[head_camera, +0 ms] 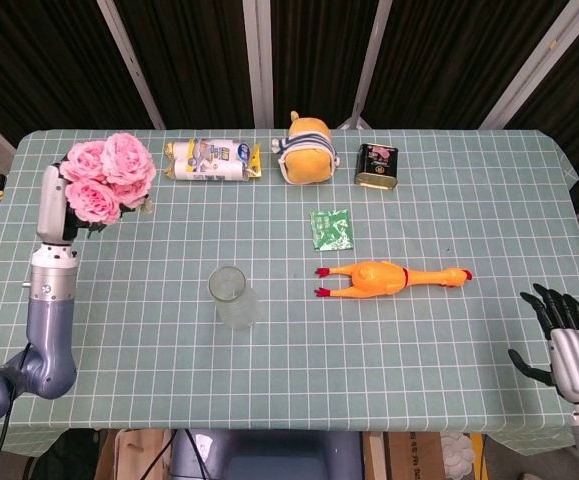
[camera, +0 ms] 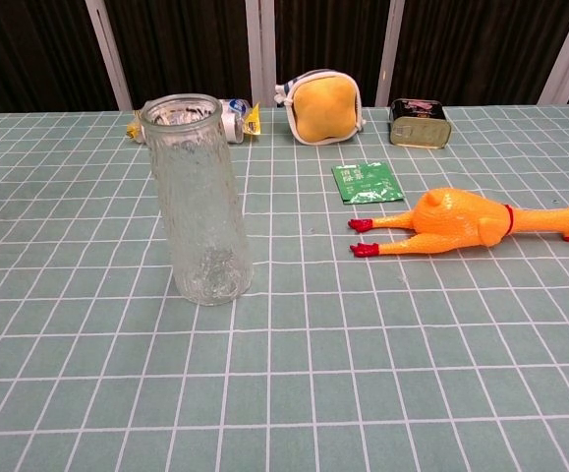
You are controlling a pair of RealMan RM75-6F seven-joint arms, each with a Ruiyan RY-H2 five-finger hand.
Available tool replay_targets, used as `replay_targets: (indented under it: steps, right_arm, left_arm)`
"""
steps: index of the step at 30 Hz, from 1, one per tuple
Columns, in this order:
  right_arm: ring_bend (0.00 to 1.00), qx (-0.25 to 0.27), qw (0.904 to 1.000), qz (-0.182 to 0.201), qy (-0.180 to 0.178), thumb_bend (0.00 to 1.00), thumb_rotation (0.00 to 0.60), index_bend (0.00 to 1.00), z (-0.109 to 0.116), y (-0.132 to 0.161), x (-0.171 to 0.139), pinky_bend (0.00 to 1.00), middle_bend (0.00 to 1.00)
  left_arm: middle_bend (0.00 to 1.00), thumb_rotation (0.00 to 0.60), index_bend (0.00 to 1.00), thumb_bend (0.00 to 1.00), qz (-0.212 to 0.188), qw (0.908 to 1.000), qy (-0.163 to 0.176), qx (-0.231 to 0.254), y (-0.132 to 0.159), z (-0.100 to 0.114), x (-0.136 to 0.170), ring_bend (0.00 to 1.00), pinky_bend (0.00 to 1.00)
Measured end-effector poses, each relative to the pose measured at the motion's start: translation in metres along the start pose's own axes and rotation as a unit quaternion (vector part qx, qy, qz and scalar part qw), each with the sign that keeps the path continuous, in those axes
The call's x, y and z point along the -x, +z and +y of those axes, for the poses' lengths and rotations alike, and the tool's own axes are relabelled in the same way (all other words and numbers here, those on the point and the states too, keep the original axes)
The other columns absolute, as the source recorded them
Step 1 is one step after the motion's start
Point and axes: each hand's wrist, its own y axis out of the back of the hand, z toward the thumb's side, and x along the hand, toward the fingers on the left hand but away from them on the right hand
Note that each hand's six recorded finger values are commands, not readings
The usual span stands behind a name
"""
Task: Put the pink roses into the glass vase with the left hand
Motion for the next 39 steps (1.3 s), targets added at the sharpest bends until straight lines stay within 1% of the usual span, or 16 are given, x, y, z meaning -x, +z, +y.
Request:
replay_targets:
  steps: [2,4,7,9,11,16,24,27,33,39]
  right_arm:
    - [0.04,0.001,1.0,0.0,0.0,0.28,0.6,0.17,0.0,0.0,0.0,0.0,0.08]
    - [0.04,0.002,1.0,-0.001,-0.001,0.28,0.6,0.17,0.0,-0.001,0.0,0.0,0.08]
    - [0.04,0.003,1.0,-0.002,-0.002,0.28,0.6,0.17,0.001,-0.001,0.0,0.0,0.08]
    - [0.04,0.004,1.0,-0.003,-0.003,0.28,0.6,0.17,0.002,-0.002,0.0,0.0,0.08]
    - [0.04,0.006,1.0,-0.004,-0.004,0.28,0.6,0.17,0.003,-0.003,0.0,0.0,0.08]
    - [0.04,0.01,0.9999,-0.007,-0.007,0.28,0.6,0.18,0.006,-0.006,-0.001,0.0,0.08]
    - [0.04,0.012,0.9999,-0.007,-0.01,0.28,0.6,0.18,0.007,-0.007,-0.002,0.0,0.08]
    - [0.04,0.012,0.9998,-0.009,-0.011,0.28,0.6,0.18,0.008,-0.008,-0.001,0.0,0.08]
    - [0.04,0.013,0.9998,-0.011,-0.012,0.28,0.6,0.18,0.009,-0.009,-0.001,0.0,0.08]
    - [0.04,0.015,0.9997,-0.012,-0.014,0.28,0.6,0.18,0.01,-0.01,-0.001,0.0,0.08]
  left_arm:
    - [0.47,0.6,0.42,0.5,-0.002,0.9982,-0.003,0.06,0.015,0.0,0.0,0.32,0.46]
    - [0.47,0.6,0.42,0.5,-0.005,0.992,-0.008,0.126,0.035,0.0,-0.001,0.32,0.46]
    - [0.47,0.6,0.41,0.5,-0.012,0.9816,-0.014,0.19,0.059,0.003,-0.004,0.32,0.46]
    - [0.47,0.6,0.41,0.5,-0.019,0.9768,-0.016,0.213,0.072,0.004,-0.008,0.32,0.46]
    - [0.47,0.6,0.41,0.5,-0.026,0.9738,-0.019,0.225,0.081,0.0,-0.01,0.32,0.46]
    - [0.47,0.6,0.41,0.5,-0.032,0.9677,-0.043,0.247,0.099,-0.03,-0.01,0.32,0.46]
    - [0.47,0.6,0.41,0.5,-0.02,0.9511,-0.062,0.302,0.105,-0.063,-0.006,0.32,0.47]
    - [0.47,0.6,0.41,0.5,-0.016,0.9471,-0.07,0.313,0.106,-0.072,-0.004,0.32,0.47]
    - [0.47,0.6,0.41,0.5,-0.015,0.9414,-0.083,0.327,0.107,-0.087,-0.001,0.32,0.47]
    - [0.47,0.6,0.41,0.5,-0.007,0.9401,-0.099,0.326,0.102,-0.102,0.005,0.32,0.47]
